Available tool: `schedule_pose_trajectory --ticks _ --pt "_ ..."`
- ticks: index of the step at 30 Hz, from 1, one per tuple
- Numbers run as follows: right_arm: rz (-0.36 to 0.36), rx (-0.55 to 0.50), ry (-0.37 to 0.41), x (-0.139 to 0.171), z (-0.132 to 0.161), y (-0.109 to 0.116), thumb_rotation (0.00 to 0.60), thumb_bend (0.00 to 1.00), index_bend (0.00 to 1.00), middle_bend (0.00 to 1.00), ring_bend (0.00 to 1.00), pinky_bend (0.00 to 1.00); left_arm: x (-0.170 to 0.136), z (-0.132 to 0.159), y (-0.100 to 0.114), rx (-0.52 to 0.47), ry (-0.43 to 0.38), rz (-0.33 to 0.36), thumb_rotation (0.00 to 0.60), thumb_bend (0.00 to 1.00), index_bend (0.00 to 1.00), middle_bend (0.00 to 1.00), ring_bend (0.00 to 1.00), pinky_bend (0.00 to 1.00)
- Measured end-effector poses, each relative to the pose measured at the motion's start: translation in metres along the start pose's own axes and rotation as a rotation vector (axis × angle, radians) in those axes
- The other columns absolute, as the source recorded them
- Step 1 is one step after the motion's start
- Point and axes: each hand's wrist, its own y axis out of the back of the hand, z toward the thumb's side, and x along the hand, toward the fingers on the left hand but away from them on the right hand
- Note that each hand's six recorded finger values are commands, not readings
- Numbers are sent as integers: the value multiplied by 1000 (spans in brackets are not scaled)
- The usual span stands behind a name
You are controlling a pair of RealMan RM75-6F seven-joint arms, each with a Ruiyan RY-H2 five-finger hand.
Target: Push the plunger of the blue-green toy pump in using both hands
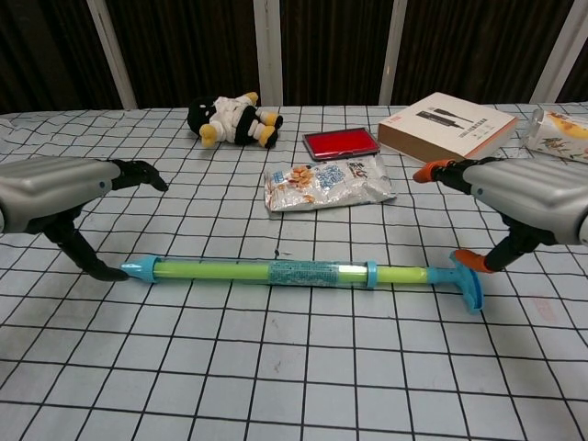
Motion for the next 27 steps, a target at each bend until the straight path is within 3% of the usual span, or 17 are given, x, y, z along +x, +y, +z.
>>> schedule_pose_trajectory --ticks 6,12,15,22,27 --pt "-19 1 -56 10 -29 10 600 426 0 0 0 0 -16 -17 10 -12 22 27 600 185 129 0 0 0" --pt "-77 52 -93 29 -65 22 600 426 0 0 0 0 -37 -42 25 31 62 113 600 169 102 0 0 0" --pt "-117 81 -117 46 -89 28 600 425 0 0 0 0 -53 -58 31 43 84 166 600 166 85 0 0 0" --pt "-204 38 -210 97 -145 42 600 426 0 0 0 0 -106 -98 35 -13 137 268 600 165 54 0 0 0" --pt "-292 -5 -244 136 -170 55 600 425 0 0 0 0 -144 -123 31 -47 191 304 600 165 53 0 0 0"
